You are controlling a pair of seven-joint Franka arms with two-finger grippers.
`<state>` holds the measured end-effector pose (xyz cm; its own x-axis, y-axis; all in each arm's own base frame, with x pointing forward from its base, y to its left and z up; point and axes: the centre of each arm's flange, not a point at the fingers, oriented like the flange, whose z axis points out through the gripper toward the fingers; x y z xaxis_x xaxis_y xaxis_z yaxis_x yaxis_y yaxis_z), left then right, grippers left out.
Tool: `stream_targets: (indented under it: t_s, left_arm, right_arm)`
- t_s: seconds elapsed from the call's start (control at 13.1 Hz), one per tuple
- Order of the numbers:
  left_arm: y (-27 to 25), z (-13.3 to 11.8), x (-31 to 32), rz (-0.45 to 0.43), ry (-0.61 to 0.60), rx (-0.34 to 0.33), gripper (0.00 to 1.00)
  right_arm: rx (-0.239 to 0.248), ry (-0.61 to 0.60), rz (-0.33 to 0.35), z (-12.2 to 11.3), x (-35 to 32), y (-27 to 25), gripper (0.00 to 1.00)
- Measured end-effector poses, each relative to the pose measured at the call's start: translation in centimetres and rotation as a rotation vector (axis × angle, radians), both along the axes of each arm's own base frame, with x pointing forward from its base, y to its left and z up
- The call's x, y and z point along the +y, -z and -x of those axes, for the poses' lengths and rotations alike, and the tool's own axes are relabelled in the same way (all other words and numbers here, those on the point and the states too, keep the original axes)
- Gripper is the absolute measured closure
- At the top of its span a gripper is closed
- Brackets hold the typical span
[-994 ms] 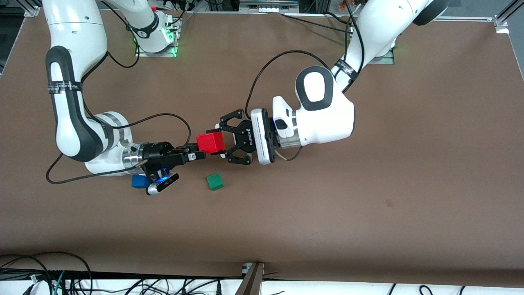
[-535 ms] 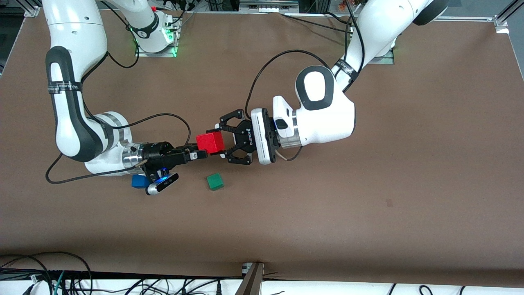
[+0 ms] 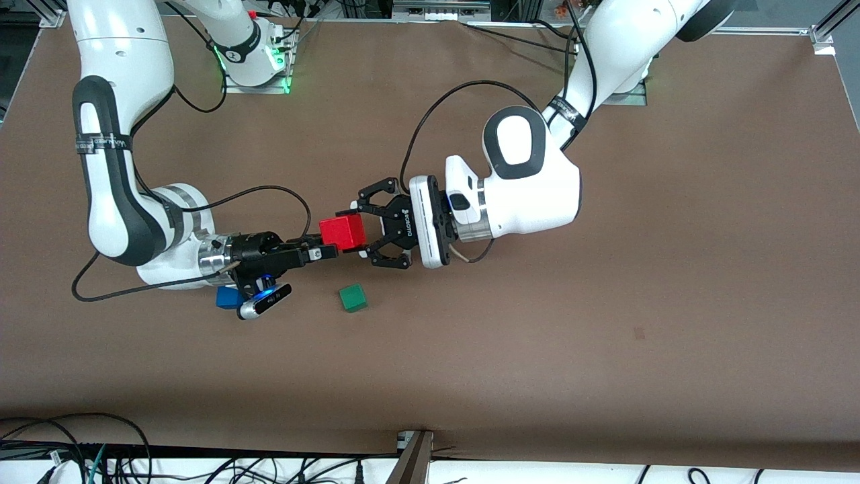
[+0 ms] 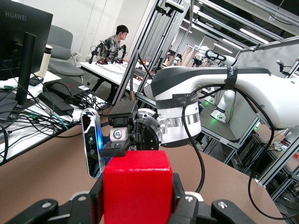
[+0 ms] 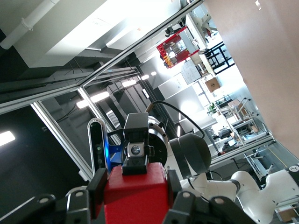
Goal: Pass red block to right arm, stack on blue
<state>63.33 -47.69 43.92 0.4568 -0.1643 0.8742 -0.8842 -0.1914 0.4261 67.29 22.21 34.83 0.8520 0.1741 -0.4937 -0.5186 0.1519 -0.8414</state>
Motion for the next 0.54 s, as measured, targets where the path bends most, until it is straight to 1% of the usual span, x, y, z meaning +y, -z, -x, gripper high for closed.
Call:
stream_targets:
  t_s: [0.15,0.54]
  left_arm:
    - [-0.12,0.12,-0.49,0.005,0.000,-0.004,0.44]
    - [-0.01,0.09,-0.77,0.010,0.000,-0.004,0.44]
  right_arm:
    - [-0.007,-0.010,0.000,-0.06,-0.51,-0.21,0.44]
    - [-0.008,-0.010,0.001,-0.11,-0.81,-0.22,0.44]
